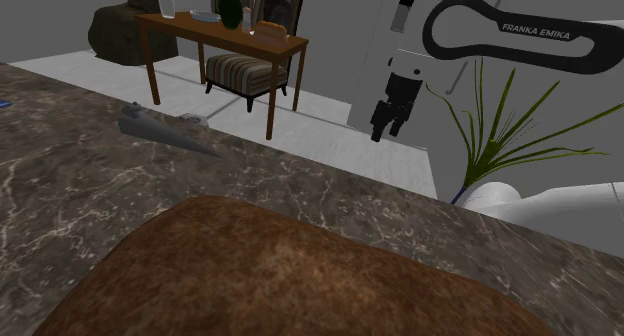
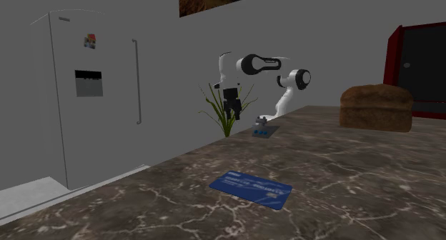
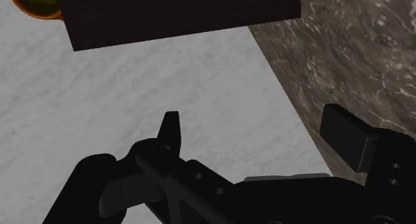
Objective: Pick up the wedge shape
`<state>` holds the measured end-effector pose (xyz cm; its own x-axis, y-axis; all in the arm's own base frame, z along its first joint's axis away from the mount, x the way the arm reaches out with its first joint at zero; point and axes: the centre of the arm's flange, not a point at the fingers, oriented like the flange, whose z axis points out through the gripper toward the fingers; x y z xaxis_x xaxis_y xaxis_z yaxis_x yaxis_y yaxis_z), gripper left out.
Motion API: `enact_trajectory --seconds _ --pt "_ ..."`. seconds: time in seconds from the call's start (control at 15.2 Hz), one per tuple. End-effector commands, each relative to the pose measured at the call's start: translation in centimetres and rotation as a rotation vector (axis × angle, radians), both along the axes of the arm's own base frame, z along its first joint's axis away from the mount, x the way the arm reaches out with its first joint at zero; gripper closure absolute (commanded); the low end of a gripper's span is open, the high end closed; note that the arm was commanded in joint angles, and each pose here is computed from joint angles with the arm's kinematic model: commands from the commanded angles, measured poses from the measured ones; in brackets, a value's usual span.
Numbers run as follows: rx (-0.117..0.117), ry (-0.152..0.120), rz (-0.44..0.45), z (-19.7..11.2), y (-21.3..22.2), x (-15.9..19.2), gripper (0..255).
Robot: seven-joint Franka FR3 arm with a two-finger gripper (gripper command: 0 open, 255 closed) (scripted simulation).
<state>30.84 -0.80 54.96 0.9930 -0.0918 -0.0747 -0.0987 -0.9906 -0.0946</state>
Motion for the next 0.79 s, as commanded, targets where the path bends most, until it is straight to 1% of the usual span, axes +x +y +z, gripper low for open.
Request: enact_trajectory --seconds 0.0,0.73 --pt "0.000 0.000 0.000 0.0 0.0 0.0 0" --pt "0.000 -0.076 0.143 2.3 12.2 6.8 0"
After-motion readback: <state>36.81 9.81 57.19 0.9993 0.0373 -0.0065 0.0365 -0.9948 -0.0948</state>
